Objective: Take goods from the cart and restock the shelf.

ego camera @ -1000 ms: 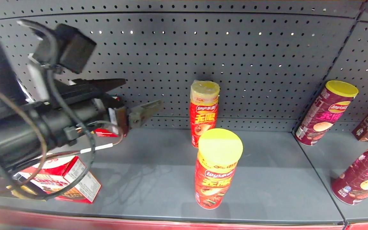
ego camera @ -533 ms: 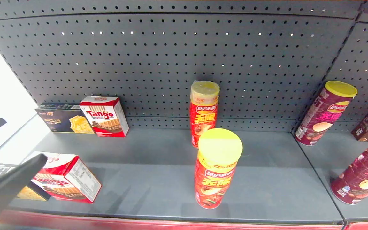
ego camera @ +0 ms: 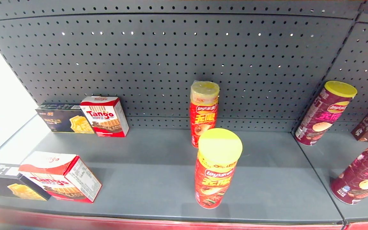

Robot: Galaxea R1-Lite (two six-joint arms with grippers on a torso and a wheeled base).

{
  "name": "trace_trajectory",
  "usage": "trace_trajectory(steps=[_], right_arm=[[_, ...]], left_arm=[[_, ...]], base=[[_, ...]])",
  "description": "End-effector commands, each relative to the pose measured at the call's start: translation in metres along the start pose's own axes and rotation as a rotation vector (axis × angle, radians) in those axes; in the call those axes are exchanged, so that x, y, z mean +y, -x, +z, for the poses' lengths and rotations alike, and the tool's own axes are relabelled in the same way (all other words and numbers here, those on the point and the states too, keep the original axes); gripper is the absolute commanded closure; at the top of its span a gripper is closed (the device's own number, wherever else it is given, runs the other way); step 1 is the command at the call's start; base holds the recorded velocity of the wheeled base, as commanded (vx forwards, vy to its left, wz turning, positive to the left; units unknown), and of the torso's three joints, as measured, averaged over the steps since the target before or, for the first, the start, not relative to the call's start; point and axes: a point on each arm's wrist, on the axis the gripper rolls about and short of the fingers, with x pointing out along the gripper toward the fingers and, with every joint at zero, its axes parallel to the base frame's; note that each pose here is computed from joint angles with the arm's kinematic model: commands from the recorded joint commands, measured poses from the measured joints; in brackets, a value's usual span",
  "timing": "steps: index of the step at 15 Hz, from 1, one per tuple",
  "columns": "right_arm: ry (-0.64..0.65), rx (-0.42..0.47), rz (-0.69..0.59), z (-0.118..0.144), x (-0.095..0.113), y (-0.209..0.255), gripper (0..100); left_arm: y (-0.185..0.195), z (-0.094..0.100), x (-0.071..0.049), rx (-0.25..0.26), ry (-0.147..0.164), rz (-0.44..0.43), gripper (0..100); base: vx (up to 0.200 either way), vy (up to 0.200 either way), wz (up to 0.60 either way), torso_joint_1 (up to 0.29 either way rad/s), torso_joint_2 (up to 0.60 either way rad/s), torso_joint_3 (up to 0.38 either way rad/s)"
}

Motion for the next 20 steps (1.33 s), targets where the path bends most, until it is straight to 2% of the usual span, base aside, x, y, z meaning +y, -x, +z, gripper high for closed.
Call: trace_trajectory(steps=[1,2,6,9,11,12,13,14,15,16,20], right_arm=[[0.000,0.001,0.000,0.000,0.000,0.000,0],[0.000,0.001,0.000,0.000,0.000,0.000,0],[0.000,0.001,0.000,0.000,0.000,0.000,0],[0.000,0.001,0.001,0.000,0.000,0.000,0],[0.000,0.001,0.000,0.000,0.000,0.000,0],[0.000,0.001,0.001,0.000,0.000,0.000,0],[0.000,0.001,0.000,0.000,0.000,0.000,0],[0.000,0.001,0.000,0.000,0.000,0.000,0],[0.000,0.001,0.001,0.000,0.000,0.000,0],[0.000,0.001,0.000,0.000,0.000,0.000,0],[0.008,0.018,0.020,0.000,0.000,-0.001,0]], left_arm=[[0.012,-0.013,-0.002,-0.050,-0.013,-0.030,0],[0.012,-0.018,-0.002,-0.001,-0.006,-0.027,0],[0.012,-0.018,-0.002,-0.002,-0.007,-0.030,0],[0.012,-0.018,-0.003,0.005,0.030,-0.084,0],[0.012,-0.017,0.001,0.003,0.021,0.117,0],[0.009,-0.019,0.005,0.070,-0.011,0.295,0],[0.010,-0.023,0.005,0.113,-0.004,0.339,0],[0.010,-0.023,0.005,0.104,-0.009,0.305,0],[0.012,-0.024,0.004,0.072,-0.024,0.233,0],[0.013,-0.023,0.003,0.061,-0.022,0.196,0],[0.013,-0.024,0.003,0.062,-0.022,0.181,0]], base=[[0.000,0.000,0.00,0.000,0.00,0.000],[0.000,0.000,0.00,0.000,0.00,0.000],[0.000,0.000,0.00,0.000,0.00,0.000],[0.000,0.000,0.00,0.000,0.00,0.000],[0.000,0.000,0.00,0.000,0.00,0.000],[0.000,0.000,0.00,0.000,0.00,0.000],[0.000,0.000,0.00,0.000,0.00,0.000],[0.000,0.000,0.00,0.000,0.00,0.000],[0.000,0.000,0.00,0.000,0.00,0.000],[0.000,0.000,0.00,0.000,0.00,0.000],[0.000,0.000,0.00,0.000,0.00,0.000]])
